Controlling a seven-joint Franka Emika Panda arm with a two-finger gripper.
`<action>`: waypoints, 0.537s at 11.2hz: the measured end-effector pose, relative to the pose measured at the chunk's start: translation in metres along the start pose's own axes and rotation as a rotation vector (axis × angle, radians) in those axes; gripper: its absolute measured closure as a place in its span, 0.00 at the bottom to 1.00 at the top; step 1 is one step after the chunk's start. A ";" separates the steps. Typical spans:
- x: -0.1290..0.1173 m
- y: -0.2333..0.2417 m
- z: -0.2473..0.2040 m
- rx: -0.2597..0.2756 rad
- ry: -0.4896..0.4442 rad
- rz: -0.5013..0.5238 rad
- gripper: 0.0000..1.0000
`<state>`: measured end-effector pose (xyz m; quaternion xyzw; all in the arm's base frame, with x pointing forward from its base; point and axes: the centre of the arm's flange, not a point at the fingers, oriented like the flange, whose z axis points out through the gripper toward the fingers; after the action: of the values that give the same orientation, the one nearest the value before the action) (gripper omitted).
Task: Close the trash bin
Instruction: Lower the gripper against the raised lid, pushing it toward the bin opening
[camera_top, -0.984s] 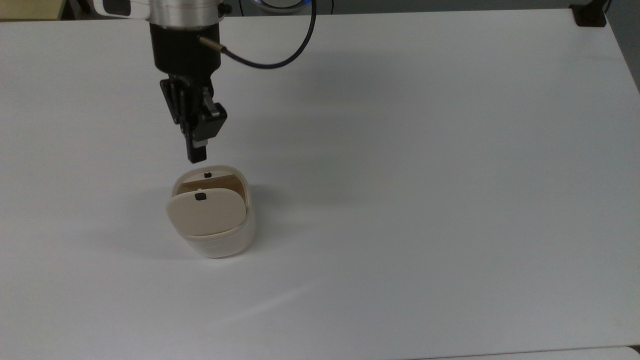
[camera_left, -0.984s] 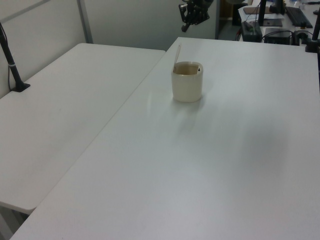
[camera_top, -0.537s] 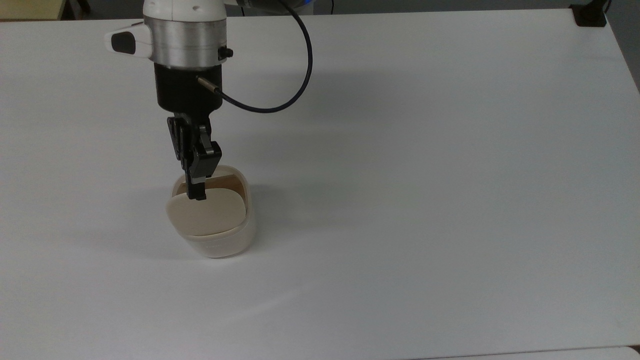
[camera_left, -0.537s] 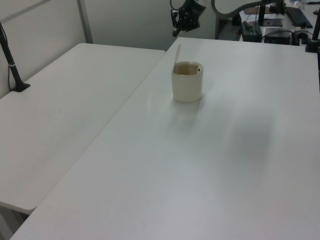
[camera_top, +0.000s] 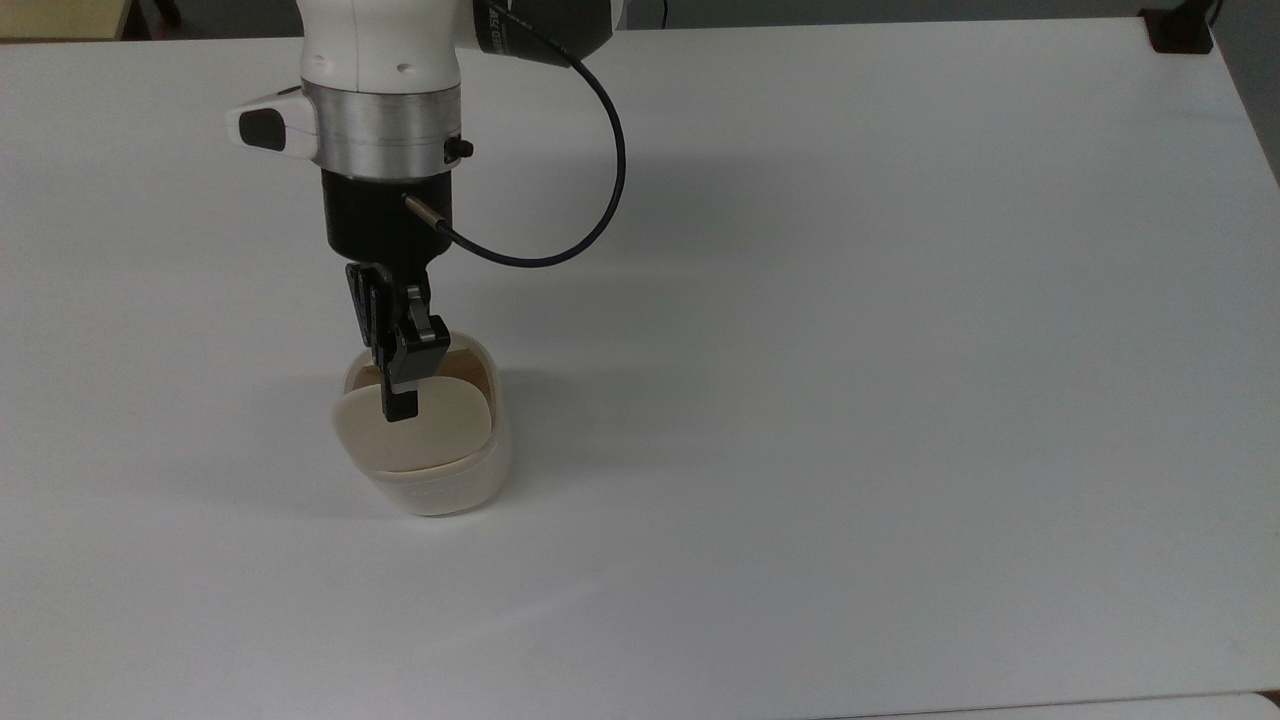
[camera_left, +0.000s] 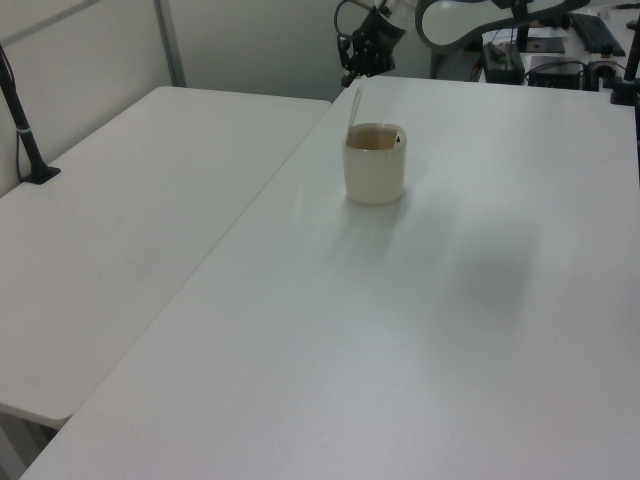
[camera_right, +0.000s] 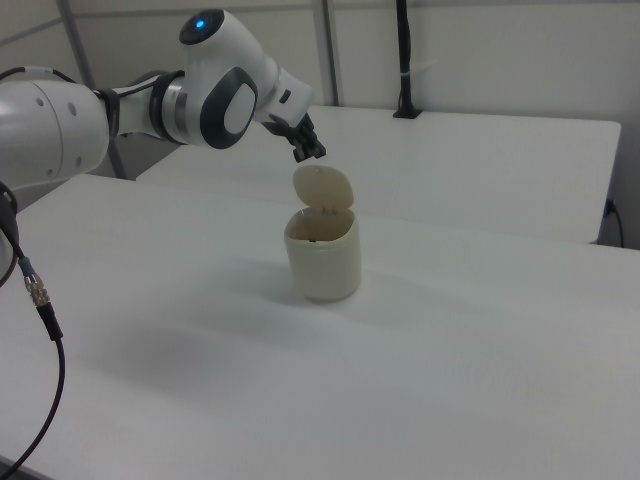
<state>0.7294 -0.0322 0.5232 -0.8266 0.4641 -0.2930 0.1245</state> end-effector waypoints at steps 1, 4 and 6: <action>-0.001 0.001 0.002 -0.004 -0.002 -0.005 0.99; -0.004 0.007 0.010 -0.021 -0.012 -0.038 0.99; -0.005 0.012 0.013 -0.029 -0.016 -0.060 0.99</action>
<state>0.7272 -0.0352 0.5057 -0.8442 0.4423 -0.2832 0.1072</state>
